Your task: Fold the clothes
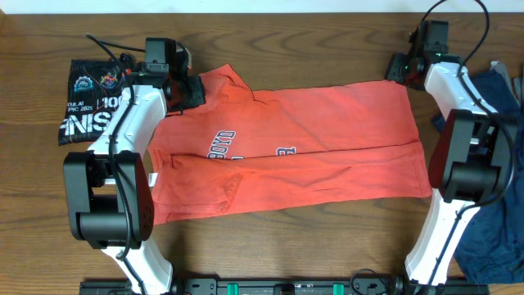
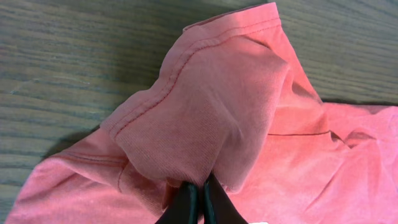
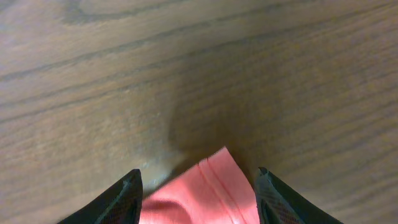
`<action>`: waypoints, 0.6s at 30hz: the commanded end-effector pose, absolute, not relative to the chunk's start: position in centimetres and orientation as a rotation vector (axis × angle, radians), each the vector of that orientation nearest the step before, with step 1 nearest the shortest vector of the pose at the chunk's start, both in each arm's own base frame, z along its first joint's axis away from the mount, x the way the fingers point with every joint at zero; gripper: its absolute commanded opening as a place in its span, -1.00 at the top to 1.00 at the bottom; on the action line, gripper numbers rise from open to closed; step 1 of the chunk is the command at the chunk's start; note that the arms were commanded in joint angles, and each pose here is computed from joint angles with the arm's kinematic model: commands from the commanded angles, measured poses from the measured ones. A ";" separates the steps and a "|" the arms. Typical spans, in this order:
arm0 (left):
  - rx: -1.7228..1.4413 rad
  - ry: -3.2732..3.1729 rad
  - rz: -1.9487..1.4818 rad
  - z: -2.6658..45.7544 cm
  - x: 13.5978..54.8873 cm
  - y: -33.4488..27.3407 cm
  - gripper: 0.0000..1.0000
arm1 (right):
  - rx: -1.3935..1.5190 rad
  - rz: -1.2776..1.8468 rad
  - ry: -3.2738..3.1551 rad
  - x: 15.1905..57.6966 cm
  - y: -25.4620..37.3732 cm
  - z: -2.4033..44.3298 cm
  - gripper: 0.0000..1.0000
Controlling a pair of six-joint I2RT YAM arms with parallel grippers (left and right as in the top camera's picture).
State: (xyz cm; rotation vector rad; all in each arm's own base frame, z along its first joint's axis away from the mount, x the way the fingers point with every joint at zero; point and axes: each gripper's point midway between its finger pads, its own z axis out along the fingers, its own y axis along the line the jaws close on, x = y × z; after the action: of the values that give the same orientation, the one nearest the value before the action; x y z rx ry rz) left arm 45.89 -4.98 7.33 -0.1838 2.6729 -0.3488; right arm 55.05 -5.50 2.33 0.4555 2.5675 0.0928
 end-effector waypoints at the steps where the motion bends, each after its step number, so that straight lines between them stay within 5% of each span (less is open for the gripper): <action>1: -0.181 2.681 -0.340 7.2 45.8 -4.7 0.88 | 0.507 0.058 2.571 55.4 -5.8 0.7 -0.12; 6: -0.181 2.680 -0.340 7.2 45.8 -4.7 0.88 | 0.523 0.053 2.593 55.2 -5.9 -1.2 0.07; 8: -0.181 2.680 -0.340 7.2 45.8 -4.7 0.88 | 0.524 0.049 2.592 55.3 -6.0 -1.2 0.80; 9: -0.181 2.679 -0.340 7.2 45.9 -4.7 0.88 | 0.526 0.042 2.592 55.2 -6.1 -1.2 0.98; 18: -0.214 2.621 -0.335 9.5 46.2 -3.3 0.88 | 0.565 0.001 2.576 54.5 -7.6 2.3 0.98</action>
State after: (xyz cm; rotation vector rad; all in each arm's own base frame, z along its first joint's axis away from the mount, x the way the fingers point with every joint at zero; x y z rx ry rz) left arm 45.94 -4.19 7.38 -0.2066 2.6697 -0.3434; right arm 54.64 -6.35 0.31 0.5237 2.6042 0.0386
